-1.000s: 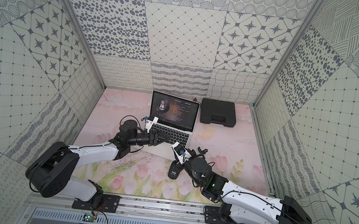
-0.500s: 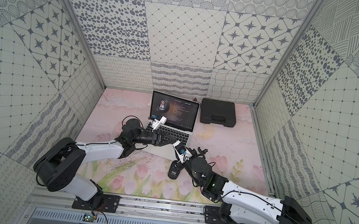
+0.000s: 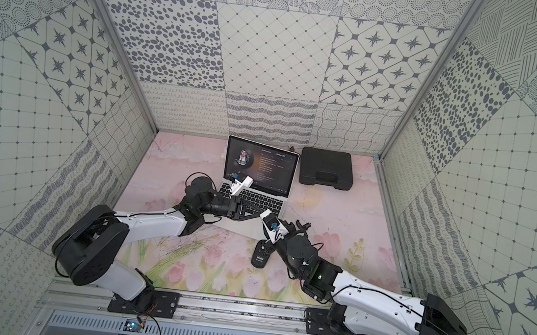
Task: Remove the wireless mouse receiver from the laptop
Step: Pick up the USB plug from the mouse.
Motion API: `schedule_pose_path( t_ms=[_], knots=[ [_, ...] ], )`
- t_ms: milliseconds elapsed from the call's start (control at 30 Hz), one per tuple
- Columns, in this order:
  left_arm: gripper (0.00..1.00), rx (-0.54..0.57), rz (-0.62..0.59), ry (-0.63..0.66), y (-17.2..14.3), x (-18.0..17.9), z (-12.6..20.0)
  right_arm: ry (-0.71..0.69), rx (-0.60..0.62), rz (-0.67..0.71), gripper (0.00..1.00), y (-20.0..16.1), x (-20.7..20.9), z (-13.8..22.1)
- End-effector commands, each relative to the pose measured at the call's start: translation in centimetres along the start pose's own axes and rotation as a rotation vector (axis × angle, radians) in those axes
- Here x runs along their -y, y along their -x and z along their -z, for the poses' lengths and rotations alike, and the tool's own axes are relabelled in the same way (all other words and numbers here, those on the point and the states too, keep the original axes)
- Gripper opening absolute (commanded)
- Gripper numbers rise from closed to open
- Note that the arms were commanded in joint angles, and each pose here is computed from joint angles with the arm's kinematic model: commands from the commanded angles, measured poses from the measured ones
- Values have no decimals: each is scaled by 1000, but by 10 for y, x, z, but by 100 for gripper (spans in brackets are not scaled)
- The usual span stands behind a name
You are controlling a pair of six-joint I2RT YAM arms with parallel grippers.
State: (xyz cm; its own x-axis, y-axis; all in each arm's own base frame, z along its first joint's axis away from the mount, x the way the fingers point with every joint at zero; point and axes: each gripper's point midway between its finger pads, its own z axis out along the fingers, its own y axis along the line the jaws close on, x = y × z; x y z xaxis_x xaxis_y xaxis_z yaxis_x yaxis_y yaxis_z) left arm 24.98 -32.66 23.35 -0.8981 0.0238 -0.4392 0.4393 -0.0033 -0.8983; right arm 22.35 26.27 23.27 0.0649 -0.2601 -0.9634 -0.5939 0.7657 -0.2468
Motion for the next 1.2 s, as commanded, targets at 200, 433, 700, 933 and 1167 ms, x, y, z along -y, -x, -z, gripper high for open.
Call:
schedule_pose_path(
  t_ms=[200, 433, 700, 933, 1167],
  knots=[
    [0, -141, -44, -91, -14, 20, -9, -17, 41, -2, 13, 18, 3, -2],
    [0, -170, -14, -29, -15, 4, -9, -31, -7, -17, 55, 10, 9, 3],
    [0, -208, -21, 99, -13, -24, 7, 41, -125, -420, 71, 18, 45, 39],
    [0, -279, -133, 95, -23, -9, 9, 281, -476, -1007, 70, 21, 41, 46],
    [0, -349, -401, 220, -25, -6, 20, 425, -795, -1416, 65, -1, 15, 39]
  ],
)
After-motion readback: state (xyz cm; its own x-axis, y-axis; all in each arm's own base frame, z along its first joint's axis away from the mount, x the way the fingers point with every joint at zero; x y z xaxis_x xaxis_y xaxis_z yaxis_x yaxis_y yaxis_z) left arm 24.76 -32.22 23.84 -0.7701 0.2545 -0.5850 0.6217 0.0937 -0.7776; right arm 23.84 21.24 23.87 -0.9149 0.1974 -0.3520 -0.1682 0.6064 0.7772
